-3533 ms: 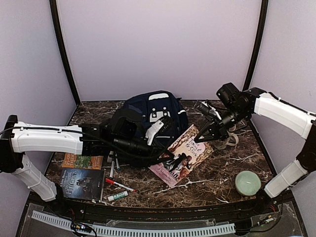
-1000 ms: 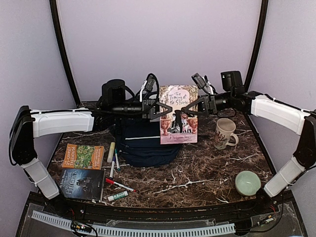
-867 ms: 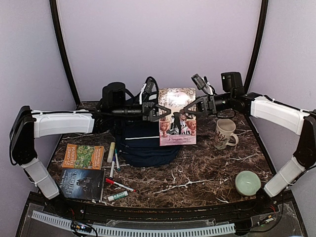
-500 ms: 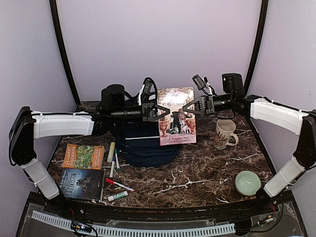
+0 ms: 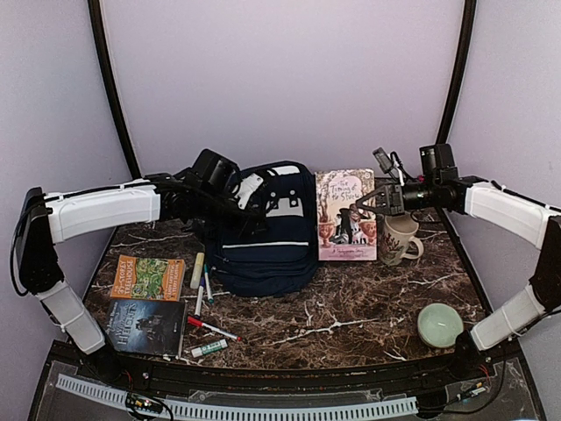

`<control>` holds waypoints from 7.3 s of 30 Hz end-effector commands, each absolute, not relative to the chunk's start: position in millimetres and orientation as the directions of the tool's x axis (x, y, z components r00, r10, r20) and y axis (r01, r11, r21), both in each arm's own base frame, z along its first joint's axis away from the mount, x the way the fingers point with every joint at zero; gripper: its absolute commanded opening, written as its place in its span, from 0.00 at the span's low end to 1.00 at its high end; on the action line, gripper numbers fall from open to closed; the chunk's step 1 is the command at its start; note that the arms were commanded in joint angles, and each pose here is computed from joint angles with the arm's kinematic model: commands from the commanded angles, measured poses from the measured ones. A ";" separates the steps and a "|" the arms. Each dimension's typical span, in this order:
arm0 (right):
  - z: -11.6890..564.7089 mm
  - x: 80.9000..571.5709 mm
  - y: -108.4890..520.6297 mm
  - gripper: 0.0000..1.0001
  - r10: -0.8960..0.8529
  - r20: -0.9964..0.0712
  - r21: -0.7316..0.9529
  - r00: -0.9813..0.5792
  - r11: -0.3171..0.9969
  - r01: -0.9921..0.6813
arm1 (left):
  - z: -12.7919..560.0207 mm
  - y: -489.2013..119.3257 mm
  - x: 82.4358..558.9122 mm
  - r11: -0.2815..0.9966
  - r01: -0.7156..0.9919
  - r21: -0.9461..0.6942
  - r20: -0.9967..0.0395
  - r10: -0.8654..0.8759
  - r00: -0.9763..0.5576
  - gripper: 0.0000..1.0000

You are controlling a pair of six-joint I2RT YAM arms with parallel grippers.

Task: Pack the student bag
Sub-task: Pick up the largest pocket of the bag from the student bag, then place the book in the largest pocket of the bag, then adjust the book in the largest pocket of the bag.

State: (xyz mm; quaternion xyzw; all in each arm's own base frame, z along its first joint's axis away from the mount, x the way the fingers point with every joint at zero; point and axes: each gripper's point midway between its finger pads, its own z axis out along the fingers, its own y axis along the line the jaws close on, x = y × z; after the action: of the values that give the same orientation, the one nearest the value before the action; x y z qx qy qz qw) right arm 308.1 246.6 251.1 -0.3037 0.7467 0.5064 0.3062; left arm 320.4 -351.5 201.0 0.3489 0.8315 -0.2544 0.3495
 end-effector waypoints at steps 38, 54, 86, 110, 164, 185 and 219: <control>240.8 295.6 227.4 0.00 -0.168 -0.796 0.504 -0.582 0.348 -0.790 | 71.9 -360.2 310.4 0.429 0.899 0.086 -0.397 0.843 -0.364 0.12; 256.5 280.9 224.3 0.00 -0.202 -0.751 0.545 -0.629 0.350 -0.762 | 261.7 -384.4 331.9 0.620 0.778 0.103 -0.811 0.505 -0.295 0.00; 173.2 260.1 343.8 0.00 -0.307 -0.347 0.899 -0.886 0.159 -0.407 | 329.3 -357.6 327.4 0.827 0.559 -0.057 -0.988 0.035 -0.152 0.00; 27.6 289.4 343.3 0.00 -0.151 -0.030 0.869 -0.988 0.485 -0.101 | 382.8 -329.5 292.3 0.830 0.540 -0.142 -0.988 -0.154 -0.023 0.00; 91.5 383.4 414.0 0.50 -0.035 -0.313 0.870 -0.949 0.390 -0.301 | 307.1 -356.3 279.3 0.770 0.628 -0.109 -0.955 0.095 -0.282 0.00; 63.9 251.2 356.5 0.59 -0.425 -0.395 0.628 -0.814 0.521 -0.577 | 285.5 -302.6 305.8 0.926 0.368 -0.088 -0.954 0.028 -0.297 0.00; 151.3 155.1 417.1 0.63 -0.708 -0.705 0.064 0.038 -0.117 -0.991 | 257.8 -341.3 300.3 0.806 0.535 -0.252 -0.902 0.004 -0.431 0.00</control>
State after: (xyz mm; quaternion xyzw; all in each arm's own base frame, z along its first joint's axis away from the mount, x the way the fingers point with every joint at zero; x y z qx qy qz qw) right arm 159.0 403.2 158.6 -0.6493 0.6504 0.3309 0.2142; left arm 293.7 -338.1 232.1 0.1916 0.8248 -0.2287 0.4803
